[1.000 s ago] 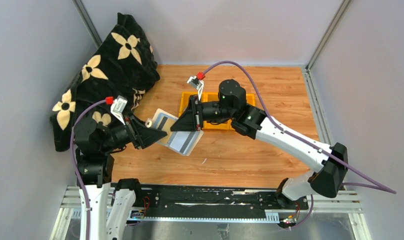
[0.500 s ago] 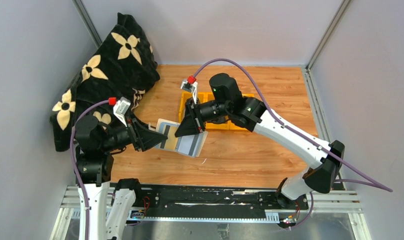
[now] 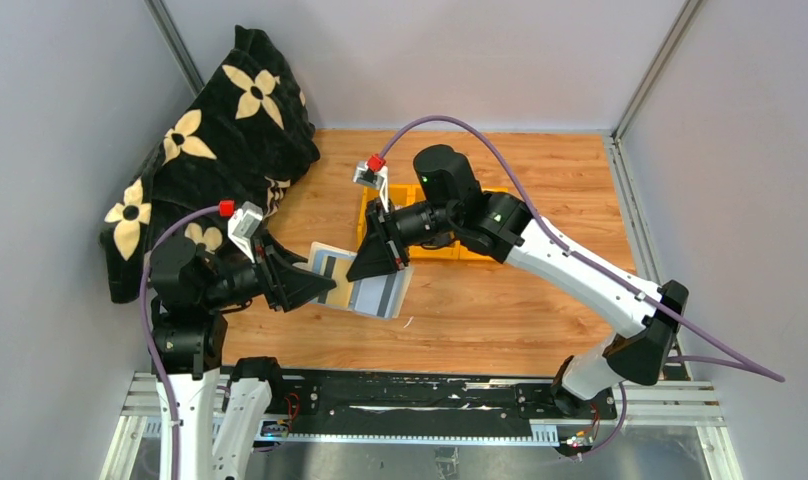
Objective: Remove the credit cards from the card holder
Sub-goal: Remove the credit card from the card holder.
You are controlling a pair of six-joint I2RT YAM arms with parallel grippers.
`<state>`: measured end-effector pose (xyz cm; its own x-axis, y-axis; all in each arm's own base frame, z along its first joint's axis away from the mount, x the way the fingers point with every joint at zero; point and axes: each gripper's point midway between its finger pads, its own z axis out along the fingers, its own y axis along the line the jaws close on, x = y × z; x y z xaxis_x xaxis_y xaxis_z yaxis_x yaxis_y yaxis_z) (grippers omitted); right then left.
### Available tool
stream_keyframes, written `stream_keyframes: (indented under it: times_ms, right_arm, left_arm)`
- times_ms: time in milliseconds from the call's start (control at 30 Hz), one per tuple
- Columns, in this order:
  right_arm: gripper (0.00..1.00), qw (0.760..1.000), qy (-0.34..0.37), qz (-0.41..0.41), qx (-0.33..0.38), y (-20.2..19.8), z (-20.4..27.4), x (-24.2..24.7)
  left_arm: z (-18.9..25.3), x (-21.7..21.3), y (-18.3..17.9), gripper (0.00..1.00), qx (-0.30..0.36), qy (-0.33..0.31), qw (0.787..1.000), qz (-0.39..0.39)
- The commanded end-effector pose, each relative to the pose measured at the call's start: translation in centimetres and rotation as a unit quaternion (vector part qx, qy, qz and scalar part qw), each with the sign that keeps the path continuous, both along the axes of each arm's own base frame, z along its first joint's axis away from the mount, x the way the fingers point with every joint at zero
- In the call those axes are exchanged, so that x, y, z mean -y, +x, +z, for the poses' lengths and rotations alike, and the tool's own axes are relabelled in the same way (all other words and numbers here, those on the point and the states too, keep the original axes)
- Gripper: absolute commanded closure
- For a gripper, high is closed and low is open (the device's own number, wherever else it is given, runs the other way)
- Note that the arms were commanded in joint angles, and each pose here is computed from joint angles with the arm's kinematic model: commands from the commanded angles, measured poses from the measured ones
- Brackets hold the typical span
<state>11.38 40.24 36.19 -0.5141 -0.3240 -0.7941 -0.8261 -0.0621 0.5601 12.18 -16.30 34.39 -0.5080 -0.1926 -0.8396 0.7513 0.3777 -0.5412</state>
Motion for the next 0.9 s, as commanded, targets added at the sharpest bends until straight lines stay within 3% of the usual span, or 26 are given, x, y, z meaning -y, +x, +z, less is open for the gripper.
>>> stream_keyframes:
  times_ms: [0,300,433,467,533,600,767,867]
  right_arm:
    - [1.0,0.999,0.025,0.04,0.006,-1.7,1.9,-1.1]
    - [1.0,0.998,0.033,0.057,0.012,-2.4,2.0,-0.7]
    - [0.84,0.996,0.056,0.072,0.013,-2.8,2.3,-0.2]
    - [0.76,0.995,0.067,0.068,0.013,-2.5,2.7,0.1]
    - [0.59,0.996,0.083,0.039,0.009,-1.1,3.0,0.6]
    - [0.51,0.995,0.097,-0.007,0.006,0.9,3.6,1.4]
    - [0.5,0.973,0.128,-0.186,0.052,6.0,6.1,4.8]
    - [0.59,0.953,0.17,-0.245,0.062,6.1,8.2,7.1]
  left_arm:
    - [-0.6,0.3,-1.2,0.53,-0.008,-0.005,1.0,-0.028]
    - [-0.2,0.6,-2.1,0.83,-0.011,-0.009,0.998,-0.064]
    - [0.2,0.7,-2.6,0.95,-0.024,-0.016,0.996,-0.084]
    - [0.3,0.8,-2.7,0.96,-0.025,-0.017,0.996,-0.087]
    - [0.8,0.8,-2.8,0.98,-0.026,-0.019,0.996,-0.085]
    - [1.2,0.7,-2.6,0.99,-0.026,-0.019,0.997,-0.073]
    - [2.1,0.3,-0.8,1.0,-0.032,-0.021,0.999,-0.007]
    - [2.4,-0.1,0.4,1.0,-0.044,-0.028,0.998,0.028]
